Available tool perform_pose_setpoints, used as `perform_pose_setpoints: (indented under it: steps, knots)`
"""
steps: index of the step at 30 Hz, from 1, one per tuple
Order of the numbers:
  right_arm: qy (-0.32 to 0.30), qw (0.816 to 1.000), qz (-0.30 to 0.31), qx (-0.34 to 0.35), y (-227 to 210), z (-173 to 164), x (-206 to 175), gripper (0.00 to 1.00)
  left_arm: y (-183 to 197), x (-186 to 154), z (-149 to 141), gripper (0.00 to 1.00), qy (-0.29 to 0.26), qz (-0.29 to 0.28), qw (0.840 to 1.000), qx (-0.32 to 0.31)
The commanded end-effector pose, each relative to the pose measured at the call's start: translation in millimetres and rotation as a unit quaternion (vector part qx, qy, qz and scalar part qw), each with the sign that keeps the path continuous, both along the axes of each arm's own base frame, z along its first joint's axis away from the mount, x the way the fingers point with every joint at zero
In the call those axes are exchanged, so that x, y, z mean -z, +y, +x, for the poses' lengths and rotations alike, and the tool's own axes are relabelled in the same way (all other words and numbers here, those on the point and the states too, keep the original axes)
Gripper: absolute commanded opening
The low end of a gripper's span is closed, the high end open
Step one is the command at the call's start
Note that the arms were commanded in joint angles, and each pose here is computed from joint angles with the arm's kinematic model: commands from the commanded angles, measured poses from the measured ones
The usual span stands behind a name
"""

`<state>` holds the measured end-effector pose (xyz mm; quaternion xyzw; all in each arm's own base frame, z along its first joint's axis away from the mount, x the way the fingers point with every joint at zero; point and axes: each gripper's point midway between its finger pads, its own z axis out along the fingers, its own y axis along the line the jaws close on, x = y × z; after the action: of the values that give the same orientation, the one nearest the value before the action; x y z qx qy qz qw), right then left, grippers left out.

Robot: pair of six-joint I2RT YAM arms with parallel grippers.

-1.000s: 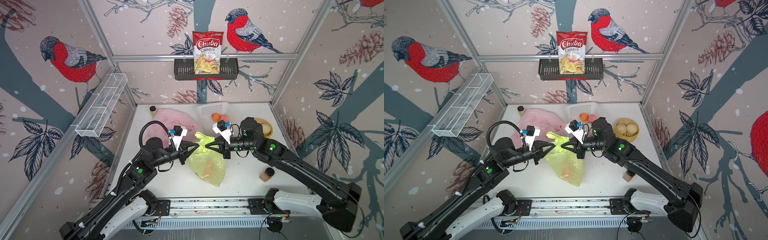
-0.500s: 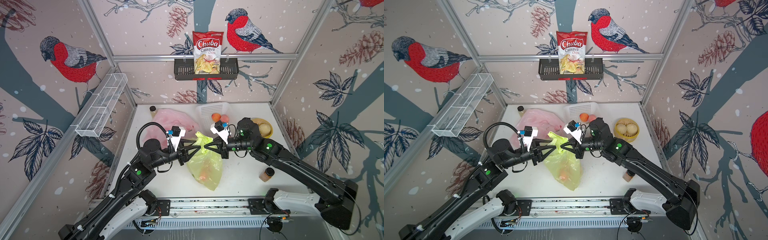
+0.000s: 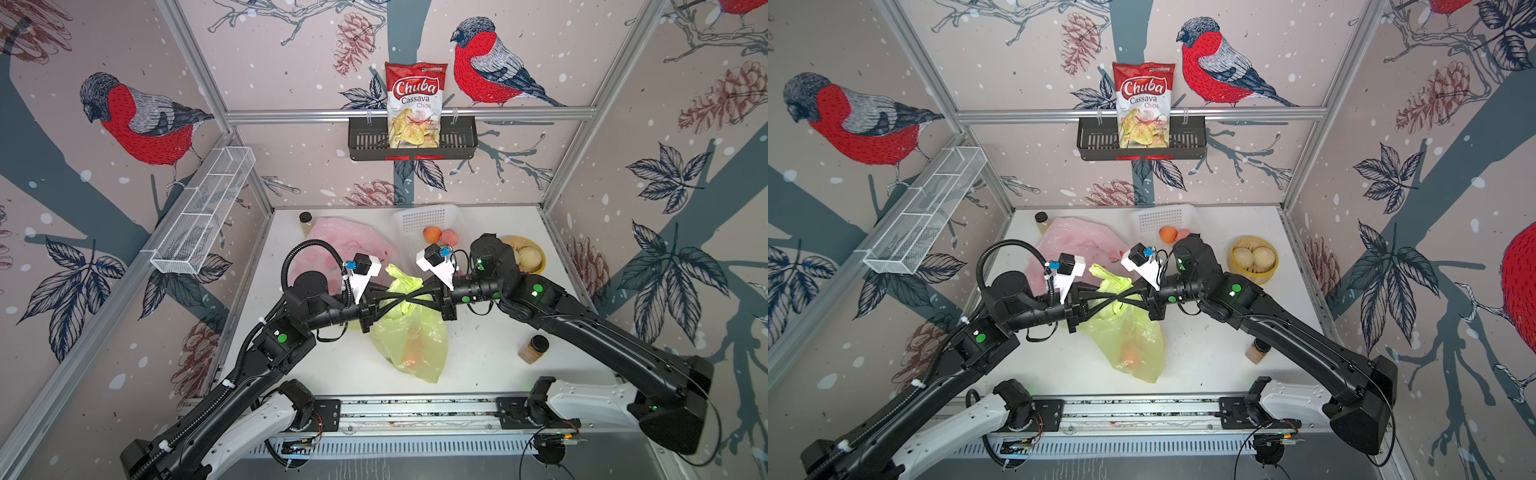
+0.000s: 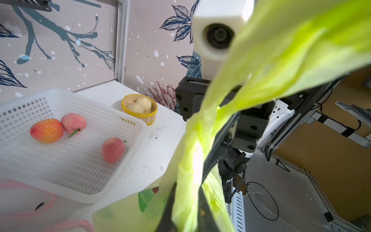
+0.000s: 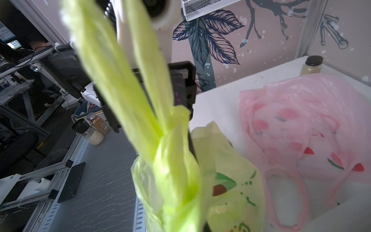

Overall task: Place the peach into a plastic bag & tie a knot
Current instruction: Cross the plastic bag at the center of the board.

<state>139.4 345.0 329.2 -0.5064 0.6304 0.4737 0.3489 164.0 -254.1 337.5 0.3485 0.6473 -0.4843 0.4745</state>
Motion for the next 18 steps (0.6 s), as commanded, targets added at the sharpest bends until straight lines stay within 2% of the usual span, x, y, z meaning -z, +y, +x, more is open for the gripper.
perform_pose_setpoints:
  steps: [1, 11, 15, 18]
  knots:
    - [-0.014, 1.000, -0.008, 0.024, -3, 9, 1, 0.00, 3, -11, -6, 0.00, -0.014, -0.016, 1.000, 0.005]
    - [-0.030, 0.994, 0.008, 0.103, -5, 38, -12, 0.00, 2, -14, -9, 0.00, 0.005, -0.024, 1.000, 0.011]
    - [-0.020, 0.988, 0.052, 0.141, 6, 52, -27, 0.00, -10, -18, -7, 0.00, 0.012, -0.048, 0.998, 0.038]
    - [-0.014, 0.976, 0.095, 0.196, 12, 72, -41, 0.00, -18, -20, -6, 0.00, 0.006, -0.061, 0.997, 0.043]
